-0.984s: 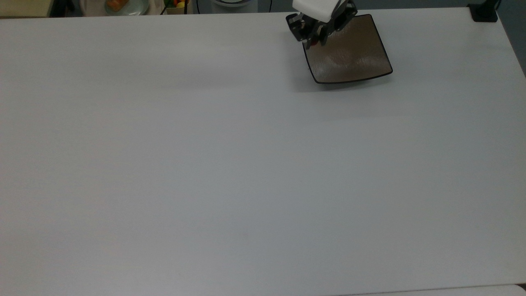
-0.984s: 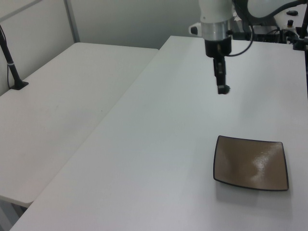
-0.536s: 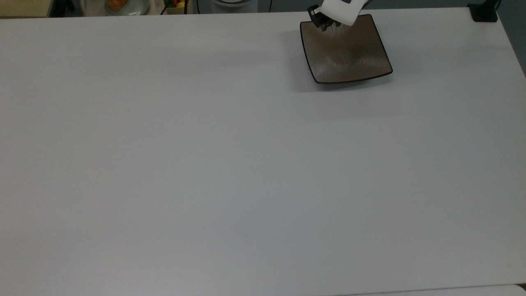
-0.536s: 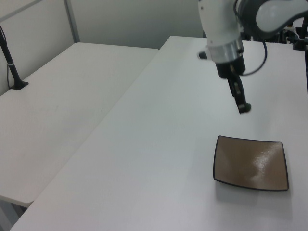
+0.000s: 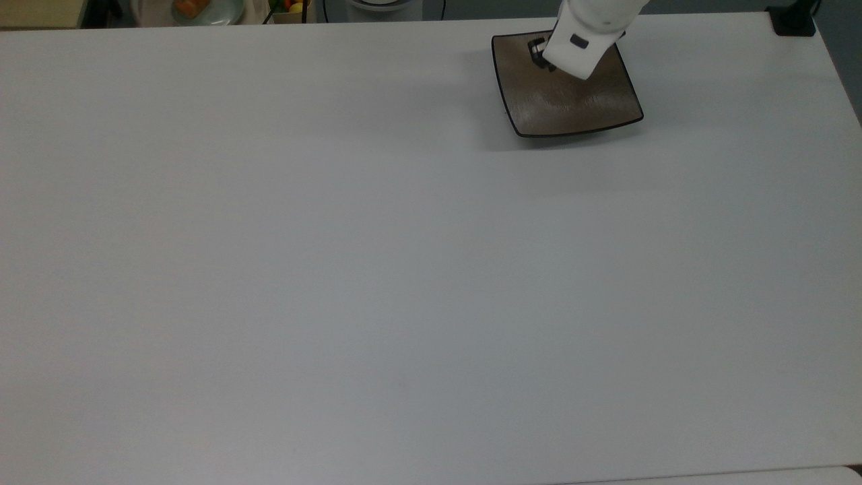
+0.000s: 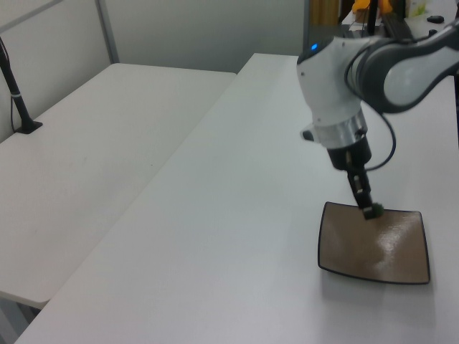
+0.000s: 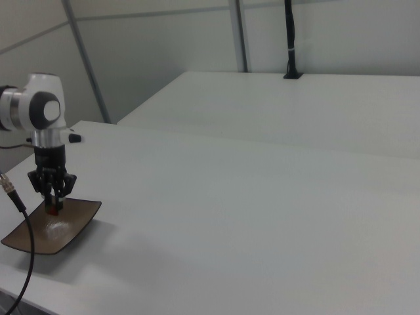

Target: Strawberries on a ceramic plate

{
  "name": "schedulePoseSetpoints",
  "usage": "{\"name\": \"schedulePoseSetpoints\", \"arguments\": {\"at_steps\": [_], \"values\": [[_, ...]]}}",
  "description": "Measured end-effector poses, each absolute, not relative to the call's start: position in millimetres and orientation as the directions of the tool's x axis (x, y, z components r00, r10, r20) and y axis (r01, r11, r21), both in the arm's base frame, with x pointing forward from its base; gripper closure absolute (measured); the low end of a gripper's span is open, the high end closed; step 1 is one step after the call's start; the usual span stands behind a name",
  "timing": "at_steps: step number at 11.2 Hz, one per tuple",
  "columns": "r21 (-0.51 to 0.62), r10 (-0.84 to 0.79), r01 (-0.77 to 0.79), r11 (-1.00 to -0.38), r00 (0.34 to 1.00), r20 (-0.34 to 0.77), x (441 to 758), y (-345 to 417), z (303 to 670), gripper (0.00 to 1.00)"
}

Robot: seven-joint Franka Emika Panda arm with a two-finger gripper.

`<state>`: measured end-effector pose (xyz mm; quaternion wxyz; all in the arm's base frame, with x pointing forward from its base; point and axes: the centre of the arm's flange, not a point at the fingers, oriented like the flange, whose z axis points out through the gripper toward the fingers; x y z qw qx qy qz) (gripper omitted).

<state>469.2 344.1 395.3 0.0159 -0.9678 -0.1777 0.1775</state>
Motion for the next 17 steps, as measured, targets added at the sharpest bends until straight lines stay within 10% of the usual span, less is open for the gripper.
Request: {"name": "schedulePoseSetpoints", "arguments": {"at_steps": [7,10,12,17], "values": [[-0.076,0.315,0.307,-0.949,0.891,-0.326,461.4,367.9,341.7,0.65],[-0.077,0.312,0.304,-0.95,0.894,-0.321,463.0,367.9,344.2,0.23],[-0.086,0.311,0.299,-0.95,0.905,-0.29,470.9,368.4,359.8,0.0],[-0.112,0.145,0.131,-0.985,0.981,-0.13,510.8,306.7,481.0,0.0]]}}
